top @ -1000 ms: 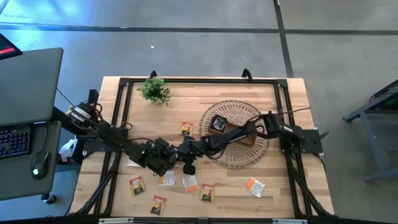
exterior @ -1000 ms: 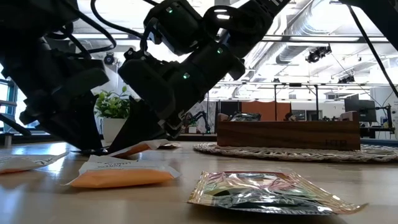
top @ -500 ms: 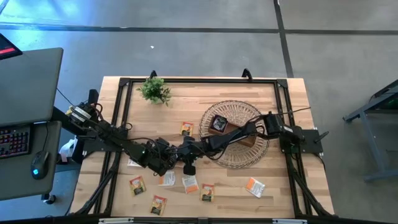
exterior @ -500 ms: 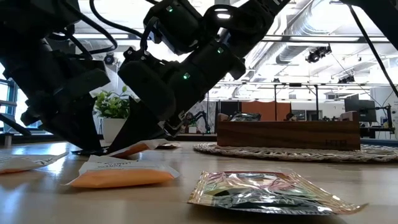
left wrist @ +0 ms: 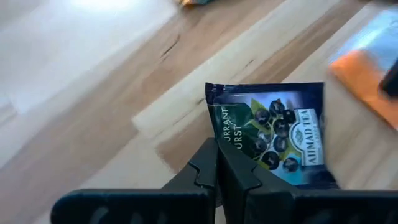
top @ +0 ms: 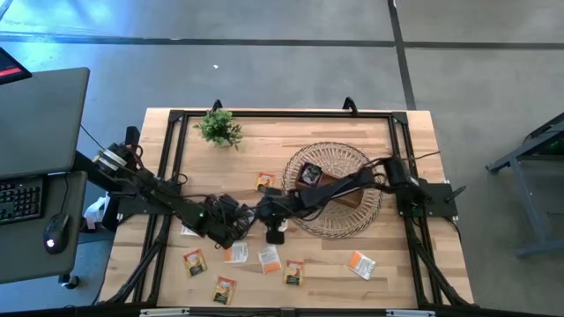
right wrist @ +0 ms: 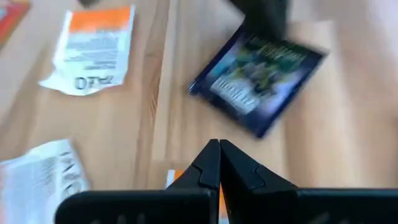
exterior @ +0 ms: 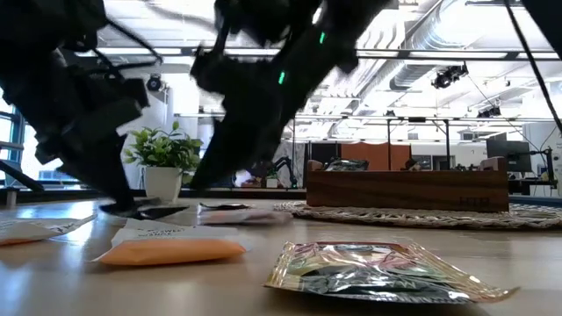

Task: Pick & Place Tea
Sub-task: Put the violet tea bag into the left section of the wooden organizer

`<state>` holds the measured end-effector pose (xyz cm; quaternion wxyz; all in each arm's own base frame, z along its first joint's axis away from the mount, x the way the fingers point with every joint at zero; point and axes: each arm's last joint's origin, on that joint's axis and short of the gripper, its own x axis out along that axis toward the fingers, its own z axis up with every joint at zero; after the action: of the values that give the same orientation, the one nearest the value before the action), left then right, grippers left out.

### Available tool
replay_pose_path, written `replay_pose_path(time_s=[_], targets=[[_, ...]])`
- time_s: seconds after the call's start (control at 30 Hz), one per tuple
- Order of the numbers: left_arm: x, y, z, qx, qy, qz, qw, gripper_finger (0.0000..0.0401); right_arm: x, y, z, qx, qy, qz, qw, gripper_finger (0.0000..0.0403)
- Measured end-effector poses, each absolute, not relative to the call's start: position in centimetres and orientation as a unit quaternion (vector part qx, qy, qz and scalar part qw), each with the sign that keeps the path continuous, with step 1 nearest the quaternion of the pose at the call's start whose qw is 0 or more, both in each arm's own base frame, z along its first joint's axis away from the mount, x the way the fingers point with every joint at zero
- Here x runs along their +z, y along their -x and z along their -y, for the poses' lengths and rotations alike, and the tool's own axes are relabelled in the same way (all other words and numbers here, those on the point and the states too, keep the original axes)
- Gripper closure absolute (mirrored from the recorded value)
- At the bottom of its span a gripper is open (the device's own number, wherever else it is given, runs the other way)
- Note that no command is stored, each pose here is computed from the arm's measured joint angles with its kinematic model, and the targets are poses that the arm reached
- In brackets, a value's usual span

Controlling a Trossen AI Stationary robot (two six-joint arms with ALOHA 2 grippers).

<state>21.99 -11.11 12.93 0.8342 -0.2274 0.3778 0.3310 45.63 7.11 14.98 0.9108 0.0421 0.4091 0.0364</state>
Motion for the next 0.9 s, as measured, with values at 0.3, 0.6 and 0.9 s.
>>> replay_pose_path(time_s=[0.3, 0.6, 0.9], targets=[[14.3, -22.3, 11.0, 0.310, 0.180, -0.364, 0.860, 0.0401, 20.7, -41.1, -7.9, -0.083, 0.000, -0.472, 0.878, 0.0402], [17.6, -25.0, 11.0, 0.285, 0.113, -0.338, 0.890, 0.0401, 23.2, -33.8, -8.6, -0.226, 0.007, -0.469, 0.854, 0.0402], [23.0, -29.9, 7.0, 0.245, 0.003, -0.339, 0.909, 0.0401, 20.5, -23.8, -6.2, -0.184, -0.157, -0.388, 0.889, 0.0402]])
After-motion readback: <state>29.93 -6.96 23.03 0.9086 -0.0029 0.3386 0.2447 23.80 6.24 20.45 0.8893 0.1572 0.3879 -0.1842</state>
